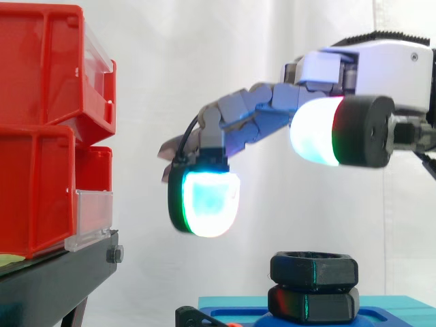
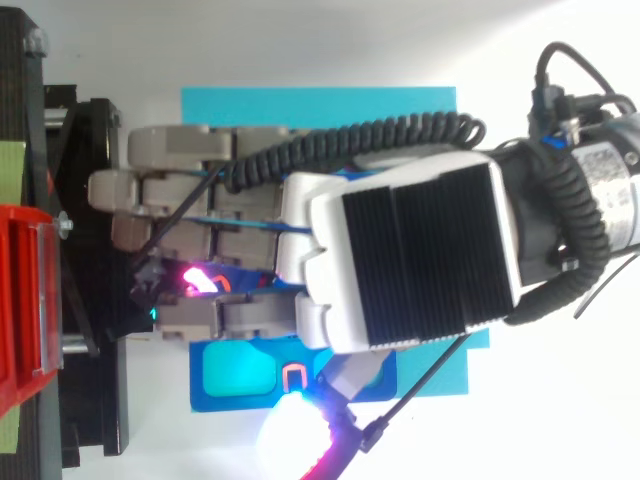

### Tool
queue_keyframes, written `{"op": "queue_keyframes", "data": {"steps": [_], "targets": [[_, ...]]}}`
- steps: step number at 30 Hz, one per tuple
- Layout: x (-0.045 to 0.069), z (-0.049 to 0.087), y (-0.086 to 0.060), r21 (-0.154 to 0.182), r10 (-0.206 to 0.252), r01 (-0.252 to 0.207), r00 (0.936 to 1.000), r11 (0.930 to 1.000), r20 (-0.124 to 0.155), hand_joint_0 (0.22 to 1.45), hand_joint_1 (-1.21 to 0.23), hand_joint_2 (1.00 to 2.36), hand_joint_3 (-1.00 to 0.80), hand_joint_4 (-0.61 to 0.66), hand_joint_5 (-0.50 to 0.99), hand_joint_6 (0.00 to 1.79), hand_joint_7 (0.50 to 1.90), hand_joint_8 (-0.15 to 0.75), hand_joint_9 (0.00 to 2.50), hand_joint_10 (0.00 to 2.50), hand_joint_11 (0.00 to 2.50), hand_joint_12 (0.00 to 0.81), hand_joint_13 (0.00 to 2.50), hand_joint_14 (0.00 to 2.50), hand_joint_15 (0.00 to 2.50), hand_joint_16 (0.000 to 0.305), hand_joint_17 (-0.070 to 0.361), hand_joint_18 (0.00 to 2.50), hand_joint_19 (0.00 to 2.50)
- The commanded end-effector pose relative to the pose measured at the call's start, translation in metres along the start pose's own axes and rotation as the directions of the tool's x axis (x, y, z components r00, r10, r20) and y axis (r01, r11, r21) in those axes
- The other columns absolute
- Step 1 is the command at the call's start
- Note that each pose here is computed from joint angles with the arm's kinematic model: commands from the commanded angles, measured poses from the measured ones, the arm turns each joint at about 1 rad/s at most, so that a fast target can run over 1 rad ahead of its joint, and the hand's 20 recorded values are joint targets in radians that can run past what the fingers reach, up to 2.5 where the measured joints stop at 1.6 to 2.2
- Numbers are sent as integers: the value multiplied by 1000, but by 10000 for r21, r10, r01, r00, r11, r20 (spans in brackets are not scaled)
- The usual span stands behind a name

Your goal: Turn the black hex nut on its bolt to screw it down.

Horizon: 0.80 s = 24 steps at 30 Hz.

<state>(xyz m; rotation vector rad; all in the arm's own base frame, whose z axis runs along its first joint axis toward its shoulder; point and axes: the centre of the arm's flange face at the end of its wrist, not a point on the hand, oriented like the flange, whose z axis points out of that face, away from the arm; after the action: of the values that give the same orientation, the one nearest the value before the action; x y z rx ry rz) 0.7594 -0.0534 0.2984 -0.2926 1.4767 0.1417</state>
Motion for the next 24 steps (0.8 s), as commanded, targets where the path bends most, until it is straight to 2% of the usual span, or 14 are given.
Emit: {"op": "queue_keyframes", "data": {"steps": [1,3,4,8,11,14,20,22,24], "targets": [[8,5,8,-86,125,-126,9999,9999,-46,438,-127,1000,-500,171,-66,503,1248,275,607,0,0,363,375,0,0,60,135,282,259],[12,7,11,-116,158,-158,9999,9998,-43,439,-128,1000,-500,175,-65,503,1260,272,613,0,0,362,379,0,0,60,134,290,259],[22,10,15,-165,277,-278,9996,9995,-86,441,-130,1000,-500,174,-63,503,1273,274,618,0,0,362,380,0,0,60,134,289,260],[21,13,17,-185,282,-281,9996,9994,67,443,-131,1000,-500,164,-54,502,1339,275,632,0,0,362,383,0,0,59,132,295,259],[21,13,17,-169,280,-278,9996,9995,81,445,-135,1000,-500,167,-49,502,1380,274,655,0,0,358,394,0,0,58,131,303,266],[22,12,20,-257,315,-317,9995,9992,-95,447,-145,1000,-500,178,-47,501,1406,275,668,0,0,356,395,0,0,58,131,311,260],[25,10,17,-234,300,-305,9993,9993,-202,450,-155,1000,-500,175,-40,500,1451,279,693,0,0,356,402,0,0,57,129,324,268],[26,7,17,-309,359,-373,9984,9988,-439,450,-157,1000,-500,182,-39,501,1470,280,707,0,0,355,407,0,0,57,129,334,269],[23,7,16,-434,367,-388,9982,9983,-476,451,-158,1000,-500,177,-40,514,1448,281,714,0,0,354,410,0,0,57,129,343,272]]}}
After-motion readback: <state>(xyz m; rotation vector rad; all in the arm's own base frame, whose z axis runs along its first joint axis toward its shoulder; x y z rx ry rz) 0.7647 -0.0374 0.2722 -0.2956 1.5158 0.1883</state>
